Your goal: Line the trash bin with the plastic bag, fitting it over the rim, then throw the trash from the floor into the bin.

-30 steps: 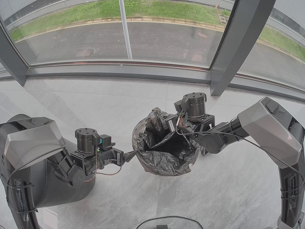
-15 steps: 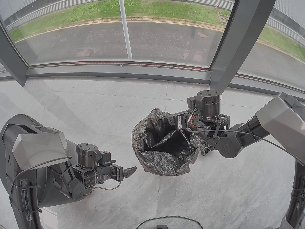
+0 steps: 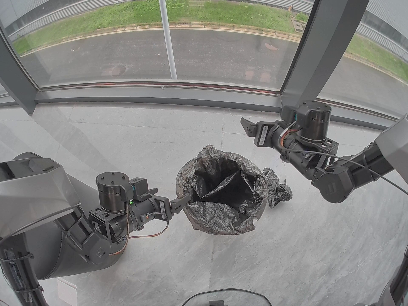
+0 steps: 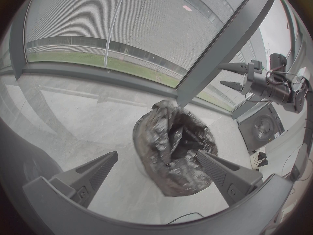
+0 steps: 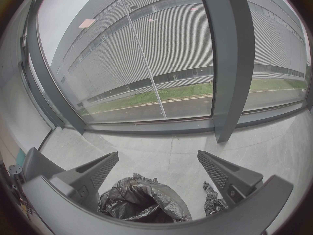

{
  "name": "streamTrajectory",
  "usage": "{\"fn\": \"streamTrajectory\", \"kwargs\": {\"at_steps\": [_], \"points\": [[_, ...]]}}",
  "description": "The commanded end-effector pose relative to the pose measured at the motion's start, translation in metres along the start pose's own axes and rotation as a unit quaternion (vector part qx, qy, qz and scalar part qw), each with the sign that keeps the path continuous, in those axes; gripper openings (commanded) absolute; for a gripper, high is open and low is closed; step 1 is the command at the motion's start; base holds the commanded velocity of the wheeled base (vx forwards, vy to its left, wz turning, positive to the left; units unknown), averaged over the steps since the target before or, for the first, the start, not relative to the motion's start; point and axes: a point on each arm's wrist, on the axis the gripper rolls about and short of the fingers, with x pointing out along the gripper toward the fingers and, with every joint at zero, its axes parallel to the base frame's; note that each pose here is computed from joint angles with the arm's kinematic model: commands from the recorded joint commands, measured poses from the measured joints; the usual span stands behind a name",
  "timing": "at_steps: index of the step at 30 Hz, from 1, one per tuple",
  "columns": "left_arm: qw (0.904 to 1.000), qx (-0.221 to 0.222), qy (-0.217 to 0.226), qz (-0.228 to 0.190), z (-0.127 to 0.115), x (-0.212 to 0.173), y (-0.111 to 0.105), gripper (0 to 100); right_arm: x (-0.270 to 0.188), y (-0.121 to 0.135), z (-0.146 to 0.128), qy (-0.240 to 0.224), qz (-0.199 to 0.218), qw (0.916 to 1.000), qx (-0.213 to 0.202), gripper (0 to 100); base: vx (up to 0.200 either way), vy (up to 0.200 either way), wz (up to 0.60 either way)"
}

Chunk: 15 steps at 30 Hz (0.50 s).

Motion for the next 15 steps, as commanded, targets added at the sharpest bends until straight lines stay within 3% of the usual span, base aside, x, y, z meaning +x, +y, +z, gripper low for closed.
{"fn": "streamTrajectory", "kwargs": {"at_steps": [1, 5, 6, 9, 10, 15], "points": [[0.999, -0.003, -0.032, -0.032, 0.019, -0.02, -0.029, 100, -0.016, -0.011, 0.033, -0.035, 0.007, 0.9993, 0.014, 100, 0.0, 0.0, 0.0], [0.9987, -0.001, -0.013, -0.05, 0.008, -0.017, -0.042, 100, -0.015, -0.019, 0.035, -0.036, 0.008, 0.9992, 0.015, 100, 0.0, 0.0, 0.0], [0.9989, 0.002, 0.004, -0.047, -0.006, -0.007, -0.046, 100, -0.015, -0.02, 0.034, -0.035, 0.006, 0.9992, 0.015, 100, 0.0, 0.0, 0.0], [0.9995, 0.008, 0.013, -0.028, -0.017, 0.002, -0.049, 100, -0.015, -0.02, 0.034, -0.035, 0.007, 0.9992, 0.015, 100, 0.0, 0.0, 0.0], [0.9998, 0.014, 0.012, 0.004, -0.026, 0.012, -0.052, 100, -0.015, -0.02, 0.034, -0.035, 0.008, 0.9992, 0.015, 100, 0.0, 0.0, 0.0], [0.9997, 0.012, -0.015, -0.013, -0.019, 0.016, -0.067, 100, -0.012, -0.022, 0.031, -0.032, 0.005, 0.9994, 0.014, 100, 0.0, 0.0, 0.0]]}}
